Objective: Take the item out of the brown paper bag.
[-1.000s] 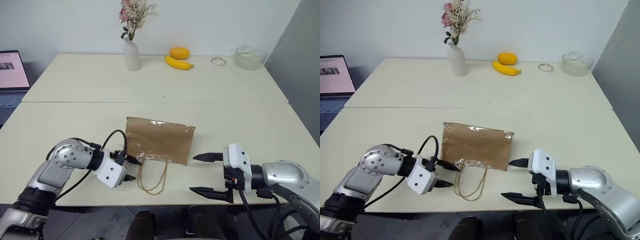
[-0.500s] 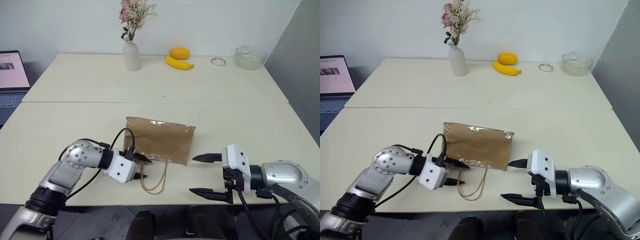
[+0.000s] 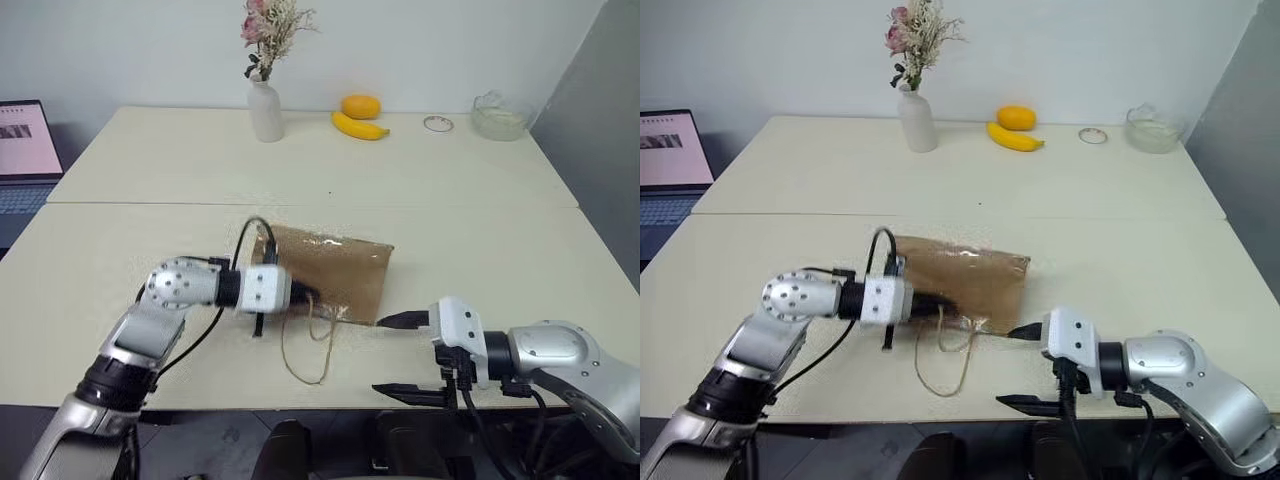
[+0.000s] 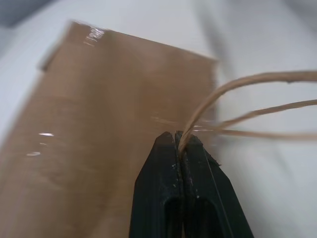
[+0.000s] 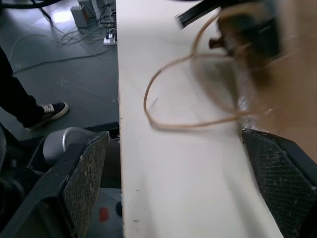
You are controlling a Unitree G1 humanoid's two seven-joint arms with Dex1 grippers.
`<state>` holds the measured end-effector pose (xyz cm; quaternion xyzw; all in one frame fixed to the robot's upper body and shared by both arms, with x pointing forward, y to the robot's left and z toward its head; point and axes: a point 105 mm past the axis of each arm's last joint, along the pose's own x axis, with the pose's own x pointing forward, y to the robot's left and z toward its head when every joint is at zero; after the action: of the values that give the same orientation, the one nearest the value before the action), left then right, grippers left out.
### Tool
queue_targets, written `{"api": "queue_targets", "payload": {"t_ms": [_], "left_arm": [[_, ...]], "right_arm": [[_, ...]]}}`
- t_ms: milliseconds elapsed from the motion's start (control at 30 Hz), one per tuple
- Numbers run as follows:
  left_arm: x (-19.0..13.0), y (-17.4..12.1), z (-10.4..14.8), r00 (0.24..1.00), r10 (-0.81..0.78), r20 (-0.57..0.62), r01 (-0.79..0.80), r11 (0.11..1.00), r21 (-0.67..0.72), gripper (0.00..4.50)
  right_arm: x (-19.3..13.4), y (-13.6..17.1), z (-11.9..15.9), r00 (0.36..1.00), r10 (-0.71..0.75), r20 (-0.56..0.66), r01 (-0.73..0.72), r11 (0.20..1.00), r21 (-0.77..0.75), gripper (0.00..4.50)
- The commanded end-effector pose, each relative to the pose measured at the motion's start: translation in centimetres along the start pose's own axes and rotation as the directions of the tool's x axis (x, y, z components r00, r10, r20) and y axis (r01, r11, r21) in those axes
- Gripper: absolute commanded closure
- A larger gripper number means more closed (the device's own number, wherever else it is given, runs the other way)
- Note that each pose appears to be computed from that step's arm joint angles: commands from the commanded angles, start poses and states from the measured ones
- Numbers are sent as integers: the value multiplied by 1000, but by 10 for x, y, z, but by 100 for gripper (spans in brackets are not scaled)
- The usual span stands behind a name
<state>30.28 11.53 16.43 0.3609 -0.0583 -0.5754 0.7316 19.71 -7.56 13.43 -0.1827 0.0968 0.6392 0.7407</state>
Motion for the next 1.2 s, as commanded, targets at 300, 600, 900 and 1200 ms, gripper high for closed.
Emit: {"api": "queue_targets", "payload": {"t_ms": [300, 600, 900, 1200], "left_arm": [[0, 31, 15, 989, 136, 66, -133, 990, -55, 449], [-3, 29, 7, 990, 134, 48, -131, 990, -50, 449], [-2, 30, 6, 990, 133, 46, -131, 991, -41, 449], [-1, 38, 10, 984, 171, 56, -168, 984, -51, 450]], "right_arm": [[26, -2, 14, 997, 83, 0, -80, 955, -286, 0], [34, -8, 34, 995, 98, 9, -83, 882, -463, 0], [68, -25, 22, 994, 94, -54, -108, 803, -586, 0], [85, -40, 9, 997, 7, -73, -51, 780, -624, 170]]}}
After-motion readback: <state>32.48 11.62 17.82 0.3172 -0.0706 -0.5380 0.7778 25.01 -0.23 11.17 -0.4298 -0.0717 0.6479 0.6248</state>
